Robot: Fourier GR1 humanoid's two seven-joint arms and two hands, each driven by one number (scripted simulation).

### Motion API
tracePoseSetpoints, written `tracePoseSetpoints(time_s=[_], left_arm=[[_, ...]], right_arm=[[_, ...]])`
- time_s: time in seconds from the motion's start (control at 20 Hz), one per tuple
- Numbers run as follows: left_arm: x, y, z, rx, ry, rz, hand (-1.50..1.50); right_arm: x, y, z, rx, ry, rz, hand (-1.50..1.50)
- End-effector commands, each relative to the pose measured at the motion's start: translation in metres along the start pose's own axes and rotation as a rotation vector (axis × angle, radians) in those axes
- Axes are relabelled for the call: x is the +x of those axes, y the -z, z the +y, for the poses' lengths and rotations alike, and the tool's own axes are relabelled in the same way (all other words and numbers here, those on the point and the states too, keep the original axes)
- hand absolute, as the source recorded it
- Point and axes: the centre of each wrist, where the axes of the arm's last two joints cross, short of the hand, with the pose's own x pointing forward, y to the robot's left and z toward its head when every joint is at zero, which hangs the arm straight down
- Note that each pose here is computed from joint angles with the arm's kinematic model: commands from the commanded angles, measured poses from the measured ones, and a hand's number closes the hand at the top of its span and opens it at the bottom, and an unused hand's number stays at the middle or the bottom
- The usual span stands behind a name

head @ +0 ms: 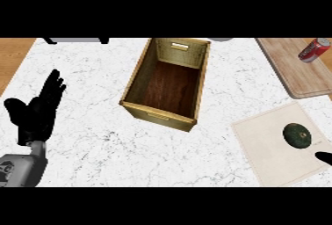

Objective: Pick the squash from the placemat and place it in the basket

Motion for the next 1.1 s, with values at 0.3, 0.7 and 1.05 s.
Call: tracePoseSetpoints(time_s=[0.3, 0.7, 1.05], left_arm=[[0.002, 0.001, 0.008, -0.009, -0.007, -0.018, 0.0], [-0.006, 0.012, -0.008, -0.005, -0.016, -0.004, 0.0], [-0.005, -0.004, -0.009, -0.004, -0.029, 0.0, 0.0]], right_arm=[[-0.017, 0.009, 0.054, -0.045, 0.083, 0.061, -1.5], [-0.034, 0.007, 0.074, -0.113, 0.041, 0.002, -1.5], [-0.025, 0.004, 0.087, -0.112, 0.07, 0.008, -1.5]])
